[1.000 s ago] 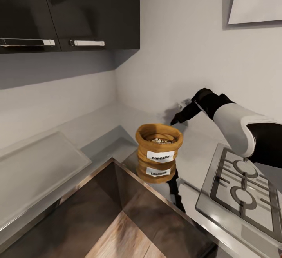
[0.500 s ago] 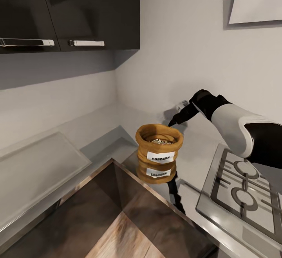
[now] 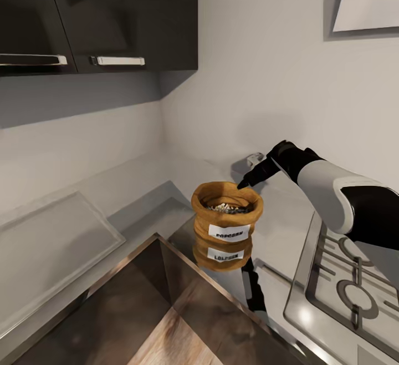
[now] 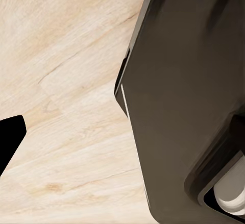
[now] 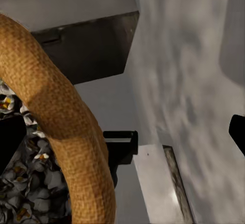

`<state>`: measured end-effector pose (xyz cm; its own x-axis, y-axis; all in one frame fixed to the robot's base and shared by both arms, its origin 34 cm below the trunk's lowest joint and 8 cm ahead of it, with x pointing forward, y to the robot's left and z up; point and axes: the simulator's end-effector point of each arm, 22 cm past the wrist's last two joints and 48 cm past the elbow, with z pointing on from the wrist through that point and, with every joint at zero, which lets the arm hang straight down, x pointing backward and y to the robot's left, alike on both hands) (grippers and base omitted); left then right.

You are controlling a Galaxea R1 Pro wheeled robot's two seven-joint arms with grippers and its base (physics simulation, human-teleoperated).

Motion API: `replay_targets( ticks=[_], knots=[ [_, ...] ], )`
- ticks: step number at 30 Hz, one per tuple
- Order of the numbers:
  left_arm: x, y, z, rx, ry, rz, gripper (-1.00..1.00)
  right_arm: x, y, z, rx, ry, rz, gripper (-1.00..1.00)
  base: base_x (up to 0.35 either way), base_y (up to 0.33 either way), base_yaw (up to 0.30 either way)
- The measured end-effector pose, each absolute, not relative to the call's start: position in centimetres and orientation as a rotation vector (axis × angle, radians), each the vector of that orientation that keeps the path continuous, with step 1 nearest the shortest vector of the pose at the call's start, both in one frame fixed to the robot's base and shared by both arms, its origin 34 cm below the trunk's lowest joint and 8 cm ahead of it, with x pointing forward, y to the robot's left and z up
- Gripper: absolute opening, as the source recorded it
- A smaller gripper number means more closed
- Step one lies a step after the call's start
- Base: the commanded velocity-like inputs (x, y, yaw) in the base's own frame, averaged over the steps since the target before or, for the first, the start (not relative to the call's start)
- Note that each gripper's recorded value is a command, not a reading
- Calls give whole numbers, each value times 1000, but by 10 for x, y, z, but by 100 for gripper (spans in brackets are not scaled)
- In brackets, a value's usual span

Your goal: In the kitchen, take the popcorn bag from the countertop, put it into the microwave, and heat it until the popcorn is cooked so the cooked popcorn ends up inside the bag.

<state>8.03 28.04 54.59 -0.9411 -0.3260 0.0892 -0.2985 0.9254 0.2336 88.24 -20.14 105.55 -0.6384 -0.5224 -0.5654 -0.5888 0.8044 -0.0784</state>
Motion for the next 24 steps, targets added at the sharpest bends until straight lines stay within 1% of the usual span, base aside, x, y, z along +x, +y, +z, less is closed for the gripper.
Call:
replay_targets(
  ticks=[24],
  knots=[
    [80,281,546,484,-2958,-331,100,868,-190,1015,-889,2400,193,100,0,0,0]
  ],
)
